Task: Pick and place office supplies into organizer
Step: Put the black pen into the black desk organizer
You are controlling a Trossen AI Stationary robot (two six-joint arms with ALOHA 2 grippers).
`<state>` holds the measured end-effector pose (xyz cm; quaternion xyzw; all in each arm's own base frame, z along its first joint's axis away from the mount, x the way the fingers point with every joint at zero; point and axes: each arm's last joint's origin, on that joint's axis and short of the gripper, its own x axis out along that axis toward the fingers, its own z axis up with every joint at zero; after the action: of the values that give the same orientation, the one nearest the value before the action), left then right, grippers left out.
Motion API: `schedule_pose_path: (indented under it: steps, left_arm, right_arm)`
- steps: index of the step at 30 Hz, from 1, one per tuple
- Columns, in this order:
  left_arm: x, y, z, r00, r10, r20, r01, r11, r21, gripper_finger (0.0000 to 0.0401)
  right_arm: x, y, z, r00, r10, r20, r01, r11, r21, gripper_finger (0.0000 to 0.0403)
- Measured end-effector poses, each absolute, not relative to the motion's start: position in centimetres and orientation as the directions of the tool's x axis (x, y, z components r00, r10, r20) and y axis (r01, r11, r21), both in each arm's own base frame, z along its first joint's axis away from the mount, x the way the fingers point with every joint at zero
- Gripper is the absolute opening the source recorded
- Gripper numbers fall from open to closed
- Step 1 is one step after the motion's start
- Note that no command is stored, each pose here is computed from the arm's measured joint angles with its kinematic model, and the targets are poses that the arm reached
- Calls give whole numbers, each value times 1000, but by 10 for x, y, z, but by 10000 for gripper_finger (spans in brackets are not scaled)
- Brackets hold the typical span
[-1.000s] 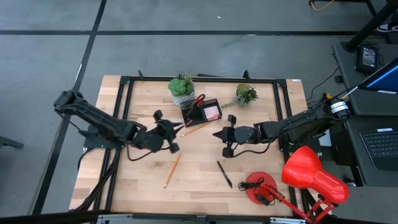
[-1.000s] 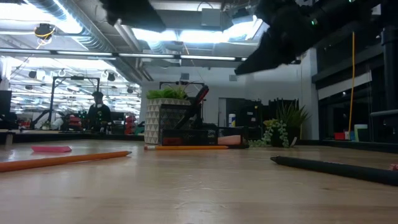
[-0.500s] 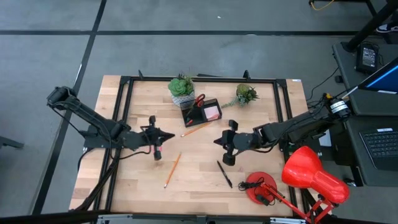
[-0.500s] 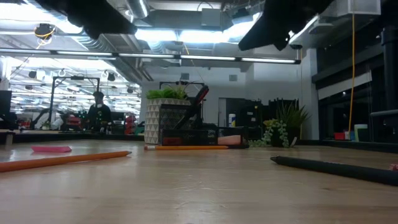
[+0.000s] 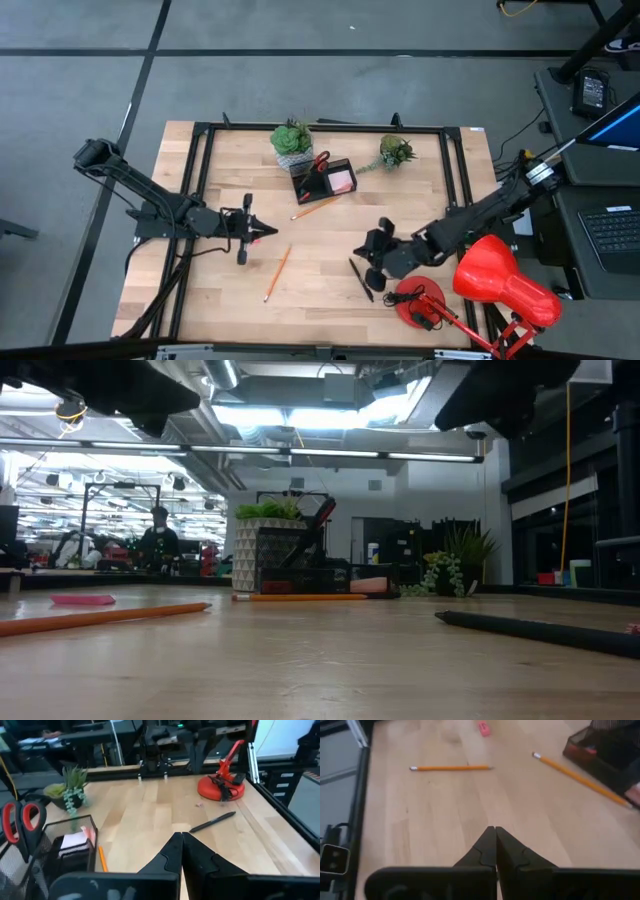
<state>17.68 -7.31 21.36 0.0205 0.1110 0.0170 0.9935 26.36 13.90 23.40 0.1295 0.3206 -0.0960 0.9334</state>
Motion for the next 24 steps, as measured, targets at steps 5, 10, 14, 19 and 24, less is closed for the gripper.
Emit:
schedule_pose_path:
  steps: [5, 10, 14, 19, 24]
  left_arm:
    - [177, -73, 214, 976, 36, -215, -23, 998, 62, 2]
    - [177, -74, 213, 974, 0, -227, 16, 998, 69, 1]
    - [176, -75, 210, 965, -41, -260, 65, 994, 87, 3]
    - [176, -75, 210, 964, -41, -264, 56, 997, 50, 2]
    - [176, -75, 209, 964, -41, -265, 56, 997, 51, 3]
  right_arm:
    - [285, 153, 236, 691, -143, -708, 320, 939, 124, 2]
    - [302, 164, 240, 519, -205, -830, 422, 906, 40, 2]
    - [308, 170, 239, 400, -201, -894, 502, 865, 30, 8]
    - [316, 177, 225, 343, -165, -925, 514, 857, 38, 14]
    - [321, 182, 206, 258, -100, -961, 506, 861, 47, 15]
